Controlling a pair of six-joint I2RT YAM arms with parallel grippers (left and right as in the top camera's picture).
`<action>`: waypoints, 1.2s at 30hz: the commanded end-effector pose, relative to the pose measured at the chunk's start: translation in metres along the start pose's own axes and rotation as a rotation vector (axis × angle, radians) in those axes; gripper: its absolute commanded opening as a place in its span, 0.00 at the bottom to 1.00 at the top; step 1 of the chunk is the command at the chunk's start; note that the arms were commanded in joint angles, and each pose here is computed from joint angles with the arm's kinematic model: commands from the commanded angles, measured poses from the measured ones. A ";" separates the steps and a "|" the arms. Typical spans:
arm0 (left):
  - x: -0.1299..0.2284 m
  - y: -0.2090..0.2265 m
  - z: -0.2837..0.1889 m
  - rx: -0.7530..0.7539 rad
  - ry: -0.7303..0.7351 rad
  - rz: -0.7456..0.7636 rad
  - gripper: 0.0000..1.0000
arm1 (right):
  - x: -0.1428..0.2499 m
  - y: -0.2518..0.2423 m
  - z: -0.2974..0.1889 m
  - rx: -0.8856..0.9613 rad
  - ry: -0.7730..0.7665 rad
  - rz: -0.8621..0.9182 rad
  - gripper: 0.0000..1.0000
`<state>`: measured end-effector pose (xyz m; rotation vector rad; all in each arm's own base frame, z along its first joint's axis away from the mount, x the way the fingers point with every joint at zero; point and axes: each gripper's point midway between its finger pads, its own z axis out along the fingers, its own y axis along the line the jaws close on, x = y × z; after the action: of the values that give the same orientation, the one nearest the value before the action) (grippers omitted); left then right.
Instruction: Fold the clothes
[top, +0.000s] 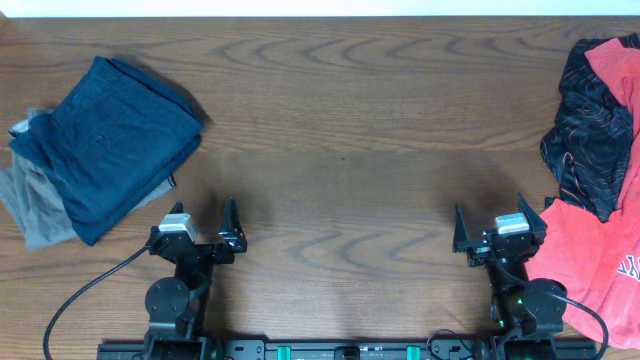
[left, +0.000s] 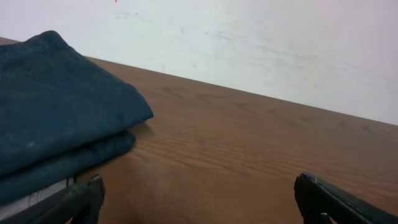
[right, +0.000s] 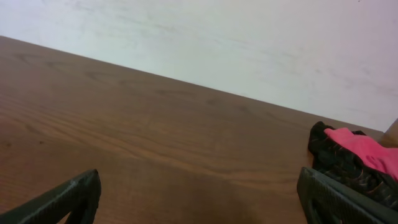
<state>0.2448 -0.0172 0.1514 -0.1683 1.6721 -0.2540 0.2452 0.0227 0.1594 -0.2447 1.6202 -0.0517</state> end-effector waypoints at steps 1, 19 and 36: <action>0.013 0.006 0.000 -0.026 0.042 0.015 0.98 | 0.001 0.003 0.000 -0.014 -0.002 -0.007 0.99; 0.013 0.005 0.000 -0.023 0.044 0.015 0.98 | 0.000 0.004 0.000 -0.018 -0.004 -0.007 0.99; 0.012 -0.011 -0.005 0.027 0.196 0.008 0.98 | -0.011 -0.023 -0.010 0.113 0.116 0.161 0.99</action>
<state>0.2396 -0.0238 0.1307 -0.1545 1.8342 -0.2728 0.2406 0.0113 0.1494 -0.0961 1.7514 -0.0057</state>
